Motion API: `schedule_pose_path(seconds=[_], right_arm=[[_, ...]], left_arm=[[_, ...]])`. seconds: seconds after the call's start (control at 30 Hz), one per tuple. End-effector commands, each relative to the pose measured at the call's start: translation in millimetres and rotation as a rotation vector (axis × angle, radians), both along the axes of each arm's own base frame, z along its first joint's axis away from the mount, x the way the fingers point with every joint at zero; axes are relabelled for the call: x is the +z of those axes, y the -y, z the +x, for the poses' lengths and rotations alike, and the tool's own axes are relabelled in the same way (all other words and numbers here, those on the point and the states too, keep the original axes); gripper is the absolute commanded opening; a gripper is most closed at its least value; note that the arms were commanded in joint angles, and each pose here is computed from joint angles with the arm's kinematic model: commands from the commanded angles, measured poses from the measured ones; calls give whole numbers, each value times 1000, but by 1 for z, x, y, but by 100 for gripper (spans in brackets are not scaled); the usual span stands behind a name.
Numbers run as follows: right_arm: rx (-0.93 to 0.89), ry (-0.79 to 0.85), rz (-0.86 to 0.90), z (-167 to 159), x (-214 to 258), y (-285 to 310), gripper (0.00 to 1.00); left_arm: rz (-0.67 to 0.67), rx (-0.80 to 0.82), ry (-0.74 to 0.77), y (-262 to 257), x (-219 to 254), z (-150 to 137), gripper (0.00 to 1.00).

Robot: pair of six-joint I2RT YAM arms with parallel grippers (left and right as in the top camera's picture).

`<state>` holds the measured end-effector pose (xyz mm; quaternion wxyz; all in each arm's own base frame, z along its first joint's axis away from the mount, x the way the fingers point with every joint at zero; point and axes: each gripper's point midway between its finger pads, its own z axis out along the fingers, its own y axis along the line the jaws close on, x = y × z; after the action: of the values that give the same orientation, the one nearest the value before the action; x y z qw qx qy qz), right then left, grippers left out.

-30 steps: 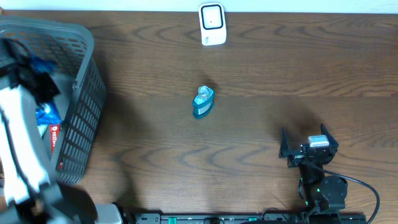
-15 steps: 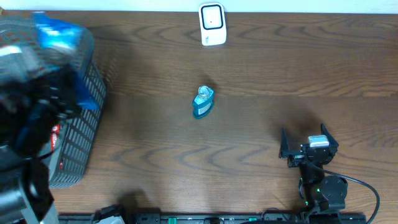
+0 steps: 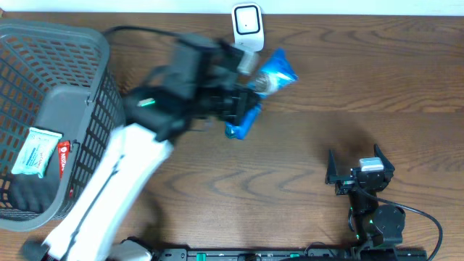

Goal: Scan the item barcode
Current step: 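Carry Oreo pack with left gripper over to the scanner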

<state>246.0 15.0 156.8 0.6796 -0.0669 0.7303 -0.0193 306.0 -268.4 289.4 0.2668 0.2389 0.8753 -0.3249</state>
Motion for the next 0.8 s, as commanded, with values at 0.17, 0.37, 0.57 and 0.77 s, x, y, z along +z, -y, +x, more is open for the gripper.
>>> schedule_pose_path(seconds=[0.17,0.37,0.57,0.77], right_arm=[[-6,0,8,0,0,1,99],[-6,0,8,0,0,1,99],[-6,0,8,0,0,1,99],[-6,0,8,0,0,1,99]], left_arm=[[276,193,-195,54,-149,32,7],[329,222,-292,83,-224,30,7],[368,193,-313,94,-259,22,52],[352,189,-294,99,-249,25,76]])
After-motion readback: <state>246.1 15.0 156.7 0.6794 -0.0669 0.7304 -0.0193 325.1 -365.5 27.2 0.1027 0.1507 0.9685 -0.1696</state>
